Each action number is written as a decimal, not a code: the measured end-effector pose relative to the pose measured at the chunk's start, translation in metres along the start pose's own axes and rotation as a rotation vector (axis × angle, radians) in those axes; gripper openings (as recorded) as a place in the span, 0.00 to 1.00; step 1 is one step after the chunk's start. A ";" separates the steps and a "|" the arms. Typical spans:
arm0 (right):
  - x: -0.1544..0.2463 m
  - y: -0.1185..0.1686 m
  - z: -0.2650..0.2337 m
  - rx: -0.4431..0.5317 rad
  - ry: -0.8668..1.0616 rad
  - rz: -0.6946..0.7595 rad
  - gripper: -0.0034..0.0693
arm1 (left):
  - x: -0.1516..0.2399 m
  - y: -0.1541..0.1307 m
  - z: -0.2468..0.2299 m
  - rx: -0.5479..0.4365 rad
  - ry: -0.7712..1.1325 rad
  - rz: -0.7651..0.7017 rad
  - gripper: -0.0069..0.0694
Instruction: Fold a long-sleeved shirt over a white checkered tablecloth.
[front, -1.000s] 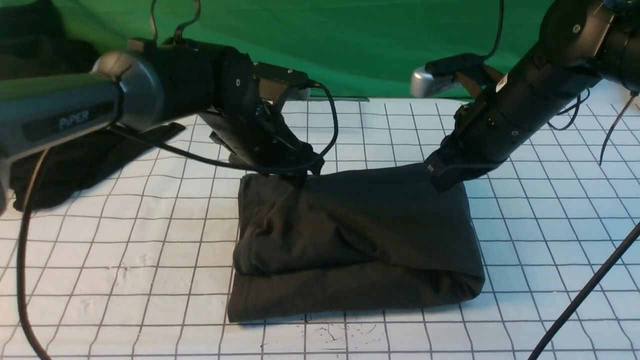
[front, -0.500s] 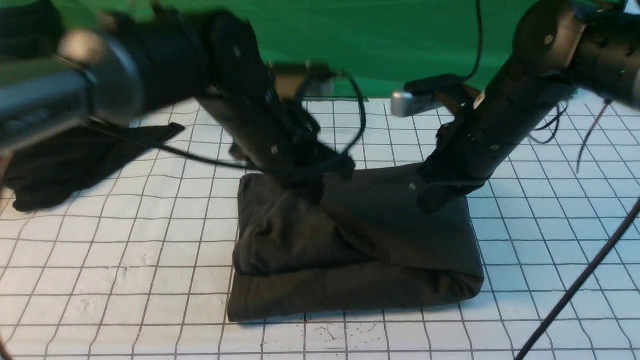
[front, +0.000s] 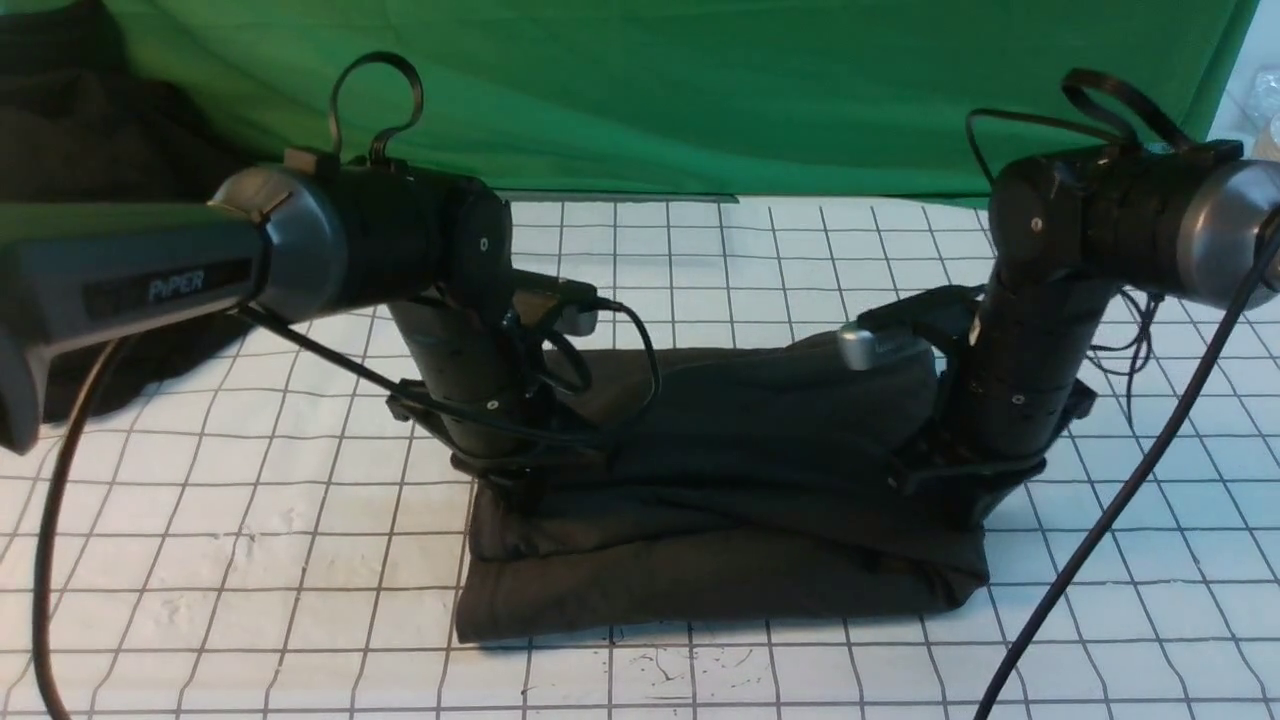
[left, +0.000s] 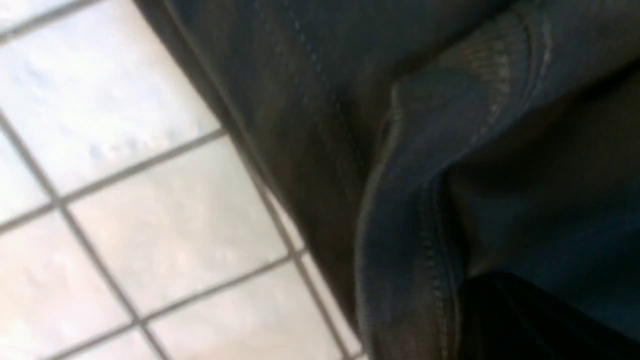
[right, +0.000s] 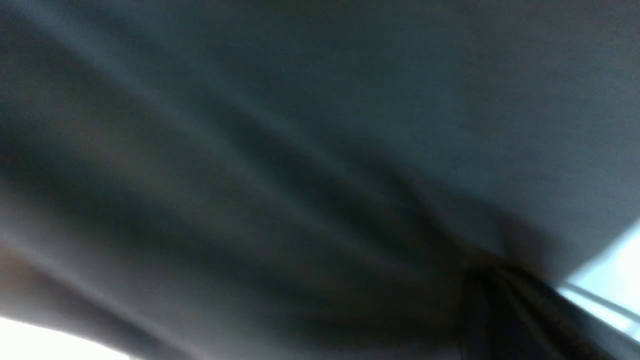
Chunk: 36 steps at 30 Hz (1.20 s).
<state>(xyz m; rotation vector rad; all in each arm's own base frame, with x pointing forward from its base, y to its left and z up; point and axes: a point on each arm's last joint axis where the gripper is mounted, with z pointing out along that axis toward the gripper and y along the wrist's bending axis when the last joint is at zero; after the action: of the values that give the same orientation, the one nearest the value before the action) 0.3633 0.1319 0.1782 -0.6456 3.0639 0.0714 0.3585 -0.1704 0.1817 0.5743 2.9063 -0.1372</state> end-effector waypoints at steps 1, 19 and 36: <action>0.002 -0.002 -0.004 0.006 -0.006 0.001 0.04 | 0.001 0.000 -0.007 -0.001 0.004 0.005 0.09; 0.010 0.022 -0.018 -0.214 -0.042 -0.060 0.04 | 0.018 -0.014 0.012 0.129 0.083 -0.007 0.09; 0.035 0.007 -0.059 -0.013 -0.160 -0.018 0.04 | 0.010 0.001 -0.098 -0.080 -0.196 0.080 0.09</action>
<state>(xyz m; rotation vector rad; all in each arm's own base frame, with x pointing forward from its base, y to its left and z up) 0.3284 0.1218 0.2371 -0.6352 2.9064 0.1355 0.3345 -0.1534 0.2756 0.6248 2.6818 -0.0619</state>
